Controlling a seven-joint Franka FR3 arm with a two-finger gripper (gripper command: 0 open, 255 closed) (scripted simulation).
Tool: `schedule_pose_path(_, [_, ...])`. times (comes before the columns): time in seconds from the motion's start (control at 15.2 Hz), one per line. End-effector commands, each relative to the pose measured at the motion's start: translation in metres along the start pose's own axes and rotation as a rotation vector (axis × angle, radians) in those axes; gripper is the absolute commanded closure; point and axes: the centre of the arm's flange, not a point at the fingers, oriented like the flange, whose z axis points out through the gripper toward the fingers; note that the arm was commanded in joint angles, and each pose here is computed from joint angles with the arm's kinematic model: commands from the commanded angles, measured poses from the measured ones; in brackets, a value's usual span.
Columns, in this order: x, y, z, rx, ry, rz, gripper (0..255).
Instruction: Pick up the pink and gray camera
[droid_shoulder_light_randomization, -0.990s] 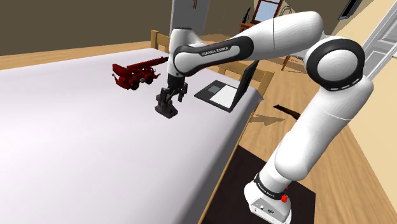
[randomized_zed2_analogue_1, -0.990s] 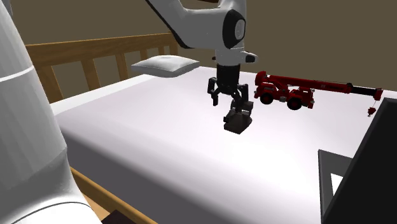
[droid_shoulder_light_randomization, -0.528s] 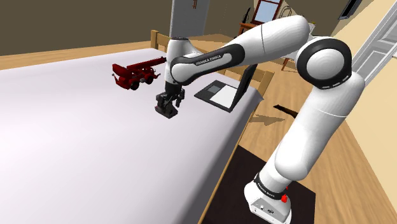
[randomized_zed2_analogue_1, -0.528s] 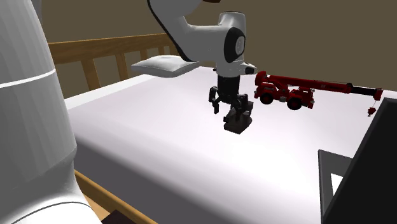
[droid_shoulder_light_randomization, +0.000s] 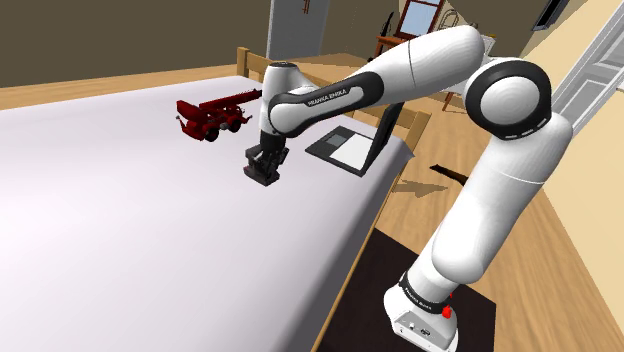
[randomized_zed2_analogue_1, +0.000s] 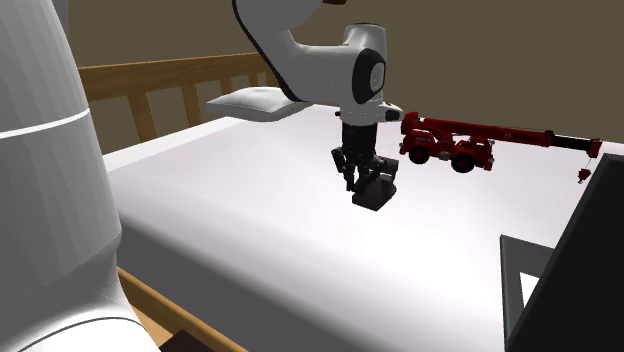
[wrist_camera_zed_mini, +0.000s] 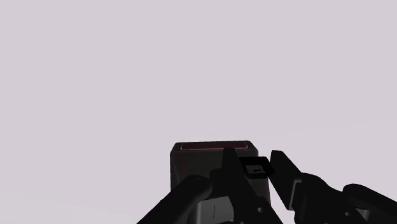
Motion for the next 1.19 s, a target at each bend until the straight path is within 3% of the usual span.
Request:
schedule_pose_path(0.0, [0.000, 0.000, 0.000, 0.000, 0.000, 0.000, 255])
schedule_pose_path(0.2, [0.001, -0.001, 0.000, 0.000, 0.000, 0.000, 255])
schedule_pose_path(1.12, [0.002, 0.000, -0.074, 0.000, 0.000, 0.000, 255])
